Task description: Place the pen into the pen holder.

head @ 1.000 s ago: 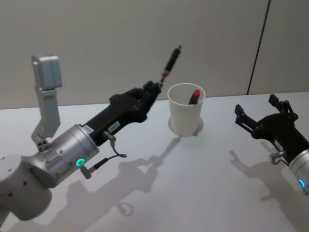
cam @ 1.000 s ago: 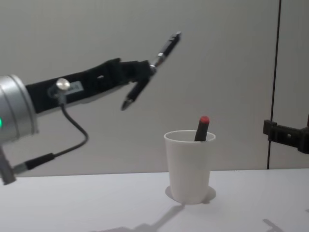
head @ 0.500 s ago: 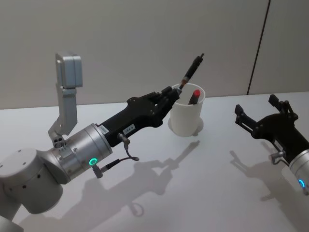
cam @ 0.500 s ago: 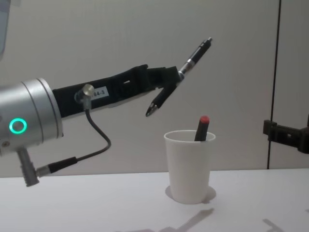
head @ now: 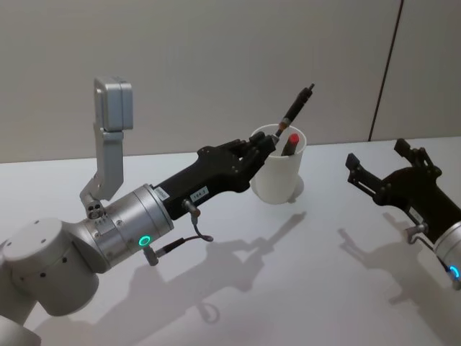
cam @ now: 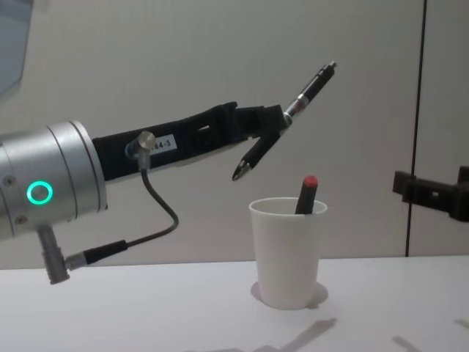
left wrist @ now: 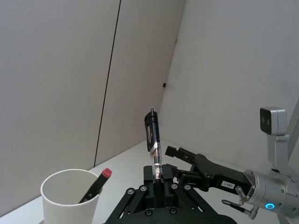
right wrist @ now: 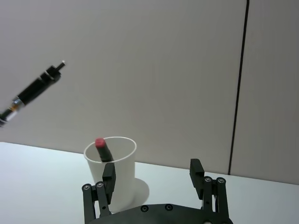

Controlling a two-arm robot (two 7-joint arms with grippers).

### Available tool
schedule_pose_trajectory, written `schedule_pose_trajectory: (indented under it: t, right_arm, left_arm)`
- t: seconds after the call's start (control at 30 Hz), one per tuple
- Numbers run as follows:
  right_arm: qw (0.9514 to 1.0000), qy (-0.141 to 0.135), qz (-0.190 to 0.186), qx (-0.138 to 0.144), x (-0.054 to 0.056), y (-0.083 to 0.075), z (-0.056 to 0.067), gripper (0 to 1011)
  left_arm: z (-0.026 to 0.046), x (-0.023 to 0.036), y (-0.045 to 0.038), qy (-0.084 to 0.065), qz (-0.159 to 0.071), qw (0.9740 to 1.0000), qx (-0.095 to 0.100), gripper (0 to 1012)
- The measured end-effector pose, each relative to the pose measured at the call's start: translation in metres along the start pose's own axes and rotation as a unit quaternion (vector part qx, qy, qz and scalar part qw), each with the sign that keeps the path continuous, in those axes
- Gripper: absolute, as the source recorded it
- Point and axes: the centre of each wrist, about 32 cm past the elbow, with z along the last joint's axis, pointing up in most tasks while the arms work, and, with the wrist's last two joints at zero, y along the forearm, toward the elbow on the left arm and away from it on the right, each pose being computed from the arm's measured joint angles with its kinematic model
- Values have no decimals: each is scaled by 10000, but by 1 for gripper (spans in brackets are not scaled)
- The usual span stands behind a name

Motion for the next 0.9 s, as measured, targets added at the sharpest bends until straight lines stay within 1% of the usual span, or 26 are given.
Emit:
schedule_pose_trajectory:
  t: [0.03,0.07,0.17,0.23,0.27,0.37,0.47,0.5,0.53,0.67,0.7,0.77,0.8,0.83,0.87,0.9]
  right_arm:
    - [10000,72,57,19,11,-7,16,1001]
    - [10000,72,57,19,11,-7,16,1001]
    - [9992,314,232,57,39,-29,55,1001]
    - [9988,403,287,70,53,-39,70,1001]
    - [9981,504,350,87,61,-46,86,1001]
    - [9968,656,438,114,79,-60,112,1001]
    - [9937,939,587,162,106,-81,154,1001]
    - [9937,939,587,162,106,-81,154,1001]
    - [9920,1070,649,179,116,-88,169,1001]
    - [9871,1377,786,218,141,-102,209,1001]
    - [9849,1496,840,232,149,-105,223,1001]
    - [9826,1613,886,248,157,-109,239,1002]
    - [9796,1755,942,261,164,-111,255,1001]
    - [9788,1792,957,265,168,-112,261,1001]
    - [9768,1879,991,268,171,-113,268,1001]
    - [9738,2005,1040,278,177,-113,283,1001]
  left_arm:
    - [0,0,-2,-1,-3,10000,2,115]
    - [0,0,-2,-1,-3,10000,2,115]
    - [0,-1,-8,-1,-16,10000,8,115]
    - [0,0,-10,-1,-23,10000,13,115]
    - [0,0,-11,-1,-24,10000,15,116]
    - [-1,1,-13,-1,-30,10000,20,116]
    - [-1,1,-15,-1,-35,10000,24,115]
    - [-1,1,-16,-2,-35,10000,25,115]
    - [-1,1,-16,-2,-35,10000,25,115]
    - [-2,0,-18,0,-40,10000,29,115]
    - [-2,0,-18,0,-40,10000,29,116]
    - [-2,0,-19,0,-42,10000,31,115]
    - [-2,0,-20,1,-43,10000,32,115]
    - [-3,0,-20,0,-43,10000,33,116]
    - [-3,0,-20,1,-44,10000,34,116]
    - [-3,0,-21,1,-45,10000,34,116]
